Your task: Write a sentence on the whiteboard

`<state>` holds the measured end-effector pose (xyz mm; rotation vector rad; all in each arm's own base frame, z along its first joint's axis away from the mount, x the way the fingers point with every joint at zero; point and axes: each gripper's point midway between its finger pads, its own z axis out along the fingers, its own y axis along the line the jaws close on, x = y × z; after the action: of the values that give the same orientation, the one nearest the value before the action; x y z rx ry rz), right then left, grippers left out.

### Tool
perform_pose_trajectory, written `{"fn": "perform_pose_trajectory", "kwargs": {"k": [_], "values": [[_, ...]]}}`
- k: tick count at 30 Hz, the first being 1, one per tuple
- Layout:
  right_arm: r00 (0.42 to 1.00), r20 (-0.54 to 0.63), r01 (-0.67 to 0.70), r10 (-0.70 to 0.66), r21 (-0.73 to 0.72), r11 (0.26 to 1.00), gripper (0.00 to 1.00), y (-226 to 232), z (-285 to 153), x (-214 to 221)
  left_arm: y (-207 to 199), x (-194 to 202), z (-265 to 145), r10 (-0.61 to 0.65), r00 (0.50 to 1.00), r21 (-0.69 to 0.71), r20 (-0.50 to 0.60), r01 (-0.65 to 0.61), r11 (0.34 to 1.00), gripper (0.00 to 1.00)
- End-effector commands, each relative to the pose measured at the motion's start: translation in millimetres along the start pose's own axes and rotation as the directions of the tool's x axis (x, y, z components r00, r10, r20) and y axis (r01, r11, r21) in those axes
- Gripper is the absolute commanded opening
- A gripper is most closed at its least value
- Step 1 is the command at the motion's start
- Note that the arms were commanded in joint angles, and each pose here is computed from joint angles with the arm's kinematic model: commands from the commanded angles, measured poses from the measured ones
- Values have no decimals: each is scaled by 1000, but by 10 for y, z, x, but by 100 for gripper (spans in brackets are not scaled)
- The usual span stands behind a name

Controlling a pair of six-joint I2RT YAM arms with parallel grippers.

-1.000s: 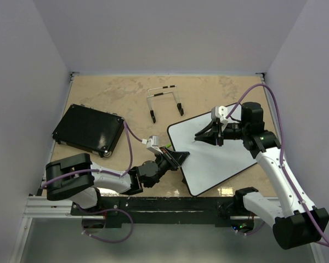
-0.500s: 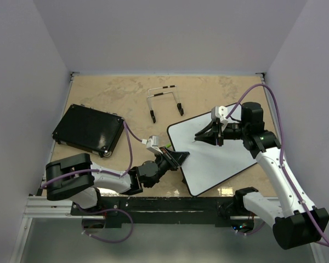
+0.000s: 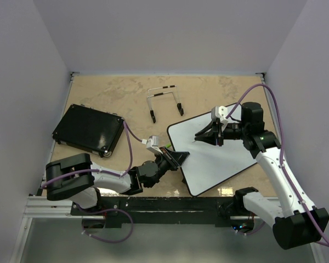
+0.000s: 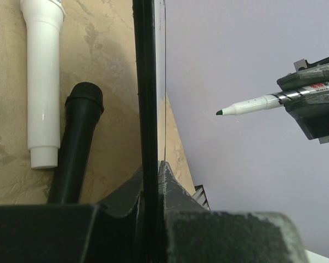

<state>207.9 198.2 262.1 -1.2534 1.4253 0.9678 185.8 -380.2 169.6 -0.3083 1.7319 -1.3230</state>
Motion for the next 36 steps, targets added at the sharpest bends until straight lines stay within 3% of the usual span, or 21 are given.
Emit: {"fn": "perform_pose_trajectory", "kwargs": {"k": [1,24,36], "values": [[999,20,35,-34,-11,999,0,15,-5,-39,0,0,-30,56,998,14,6,-56,998,0],[999,19,36,-36,-9,999,0,19,-5,-38,10,4,-42,40,999,16,6,-40,999,0],[996,-74,50,-48,23,998,0,-49,-92,-47,-7,-44,-98,41,999,37,12,-41,998,0]]}}
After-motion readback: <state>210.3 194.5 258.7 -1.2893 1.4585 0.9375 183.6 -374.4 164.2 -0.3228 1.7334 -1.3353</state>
